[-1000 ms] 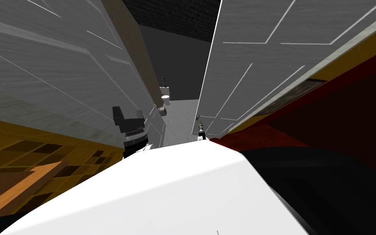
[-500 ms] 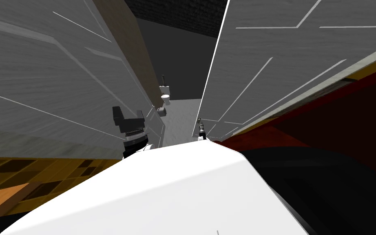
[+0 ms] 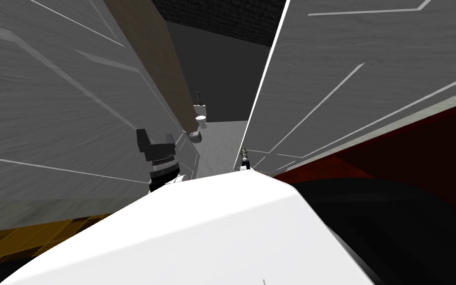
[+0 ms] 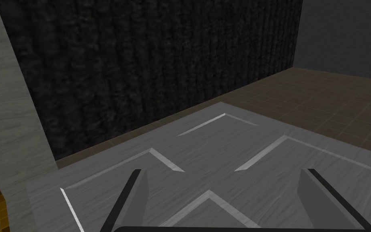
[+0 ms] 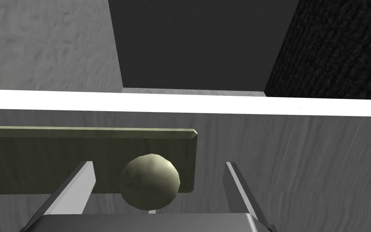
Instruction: Push the door open
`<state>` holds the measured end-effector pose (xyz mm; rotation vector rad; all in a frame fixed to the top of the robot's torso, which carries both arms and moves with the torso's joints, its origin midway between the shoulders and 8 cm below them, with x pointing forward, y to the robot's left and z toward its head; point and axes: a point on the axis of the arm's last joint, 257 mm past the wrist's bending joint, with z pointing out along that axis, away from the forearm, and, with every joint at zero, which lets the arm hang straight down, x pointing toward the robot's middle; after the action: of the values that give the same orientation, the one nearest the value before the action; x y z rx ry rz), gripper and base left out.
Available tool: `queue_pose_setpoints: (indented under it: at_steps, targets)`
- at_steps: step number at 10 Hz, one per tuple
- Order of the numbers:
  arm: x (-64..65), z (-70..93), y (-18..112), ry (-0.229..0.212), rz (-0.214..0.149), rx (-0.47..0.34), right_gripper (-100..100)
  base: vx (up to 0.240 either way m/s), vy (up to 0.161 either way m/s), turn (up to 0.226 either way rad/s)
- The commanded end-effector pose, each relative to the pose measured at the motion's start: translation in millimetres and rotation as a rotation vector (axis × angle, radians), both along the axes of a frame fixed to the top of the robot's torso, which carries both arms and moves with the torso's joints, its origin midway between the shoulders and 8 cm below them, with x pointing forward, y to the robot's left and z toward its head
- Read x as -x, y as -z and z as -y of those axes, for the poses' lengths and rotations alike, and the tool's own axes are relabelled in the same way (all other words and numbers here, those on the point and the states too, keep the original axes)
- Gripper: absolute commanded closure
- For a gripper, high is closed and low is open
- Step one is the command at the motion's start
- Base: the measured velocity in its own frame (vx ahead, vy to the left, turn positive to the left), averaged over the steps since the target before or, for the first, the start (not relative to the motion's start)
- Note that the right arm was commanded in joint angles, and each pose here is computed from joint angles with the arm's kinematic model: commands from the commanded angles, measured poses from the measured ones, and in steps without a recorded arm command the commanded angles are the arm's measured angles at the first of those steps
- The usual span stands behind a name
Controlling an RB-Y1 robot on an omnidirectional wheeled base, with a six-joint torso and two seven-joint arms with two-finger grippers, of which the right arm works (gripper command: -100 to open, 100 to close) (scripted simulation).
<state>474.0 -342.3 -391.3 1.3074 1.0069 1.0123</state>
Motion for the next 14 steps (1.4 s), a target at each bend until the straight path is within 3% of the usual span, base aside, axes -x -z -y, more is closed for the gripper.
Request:
queue_pose_setpoints:
  at_steps: [1, 2, 7, 14]
  targets:
    - [0.0, 0.0, 0.0, 0.0, 0.0, 0.0, -100, 0.083, -0.024, -0.004]
    - [0.0, 0.0, 0.0, 0.0, 0.0, 0.0, 100, -0.019, 0.01, 0.005]
    - [0.0, 0.0, 0.0, 0.0, 0.0, 0.0, 100, -0.013, 0.003, 0.001]
    - [12.5, 44.5, 1.2, 0.095, -0.008, 0.005, 100, 0.183, 0.004, -0.039]
